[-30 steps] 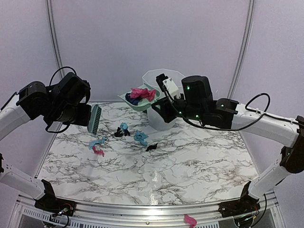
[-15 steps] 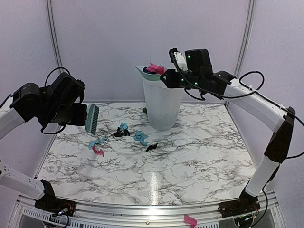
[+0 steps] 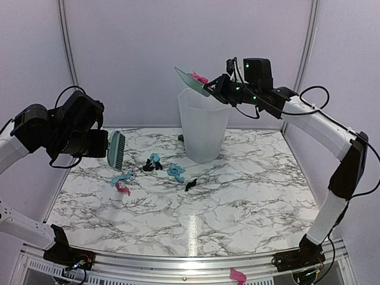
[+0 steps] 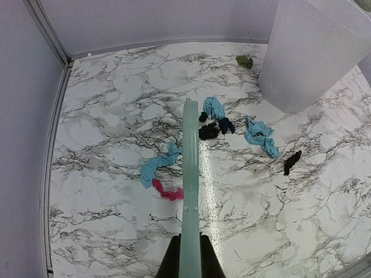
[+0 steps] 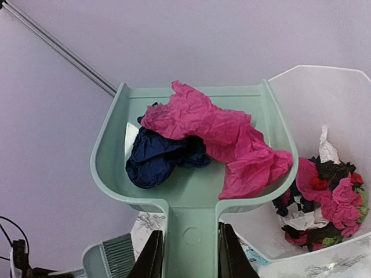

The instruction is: Sweep away the paper scraps from the table

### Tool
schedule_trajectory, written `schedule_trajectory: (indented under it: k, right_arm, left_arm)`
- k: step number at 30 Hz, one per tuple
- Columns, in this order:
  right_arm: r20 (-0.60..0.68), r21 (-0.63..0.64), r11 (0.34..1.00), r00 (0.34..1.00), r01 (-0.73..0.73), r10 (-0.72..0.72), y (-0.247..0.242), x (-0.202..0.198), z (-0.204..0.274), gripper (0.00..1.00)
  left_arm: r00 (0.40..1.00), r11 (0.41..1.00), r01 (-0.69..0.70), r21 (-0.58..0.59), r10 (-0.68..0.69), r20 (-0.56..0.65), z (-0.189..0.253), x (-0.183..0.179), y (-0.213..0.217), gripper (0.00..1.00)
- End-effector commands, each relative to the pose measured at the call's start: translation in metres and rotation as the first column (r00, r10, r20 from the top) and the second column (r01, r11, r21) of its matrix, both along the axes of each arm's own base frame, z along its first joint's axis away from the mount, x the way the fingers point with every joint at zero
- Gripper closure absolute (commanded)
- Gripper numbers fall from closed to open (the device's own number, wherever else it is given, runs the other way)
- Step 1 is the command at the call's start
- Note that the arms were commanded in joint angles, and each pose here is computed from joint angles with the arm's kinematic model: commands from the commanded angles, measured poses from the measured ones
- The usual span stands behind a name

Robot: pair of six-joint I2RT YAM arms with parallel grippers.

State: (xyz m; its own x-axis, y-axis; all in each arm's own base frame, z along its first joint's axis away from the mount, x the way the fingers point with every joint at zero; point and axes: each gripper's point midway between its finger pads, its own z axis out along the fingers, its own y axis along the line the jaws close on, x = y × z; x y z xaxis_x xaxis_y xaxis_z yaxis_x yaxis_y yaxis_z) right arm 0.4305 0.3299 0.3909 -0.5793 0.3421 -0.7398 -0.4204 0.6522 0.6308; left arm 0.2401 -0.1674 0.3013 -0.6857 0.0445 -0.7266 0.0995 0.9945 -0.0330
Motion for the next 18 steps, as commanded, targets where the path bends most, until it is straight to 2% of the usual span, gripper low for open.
schedule_trajectory:
  k: [1,6,11,14,18]
  right_arm:
    - [-0.026,0.260,0.965,0.999,-0.034,0.043,-0.008,-0.007,0.042,1.00]
    - [-0.079,0.368,0.929,0.994,-0.039,0.073,-0.012,-0.008,0.049,1.00]
    - [-0.135,0.520,0.853,0.984,-0.032,0.120,-0.019,-0.009,0.056,1.00]
    - [-0.184,0.574,0.818,0.972,-0.014,0.146,-0.022,-0.009,0.057,1.00]
    - [-0.213,0.609,0.793,0.961,-0.010,0.175,-0.022,-0.010,0.060,1.00]
  left_arm:
    - [1.000,1.000,-0.002,-0.014,0.001,-0.014,-0.001,-0.001,0.000,1.00]
    - [0.992,0.991,0.108,-0.073,-0.112,-0.054,-0.005,-0.004,-0.028,1.00]
    - [0.965,0.953,0.235,-0.192,-0.253,-0.071,-0.001,-0.012,-0.062,1.00]
    - [0.922,0.892,0.339,-0.299,-0.378,-0.084,0.003,-0.023,-0.092,1.00]
    - [0.838,0.777,0.455,-0.436,-0.539,-0.085,0.006,-0.039,-0.137,1.00]
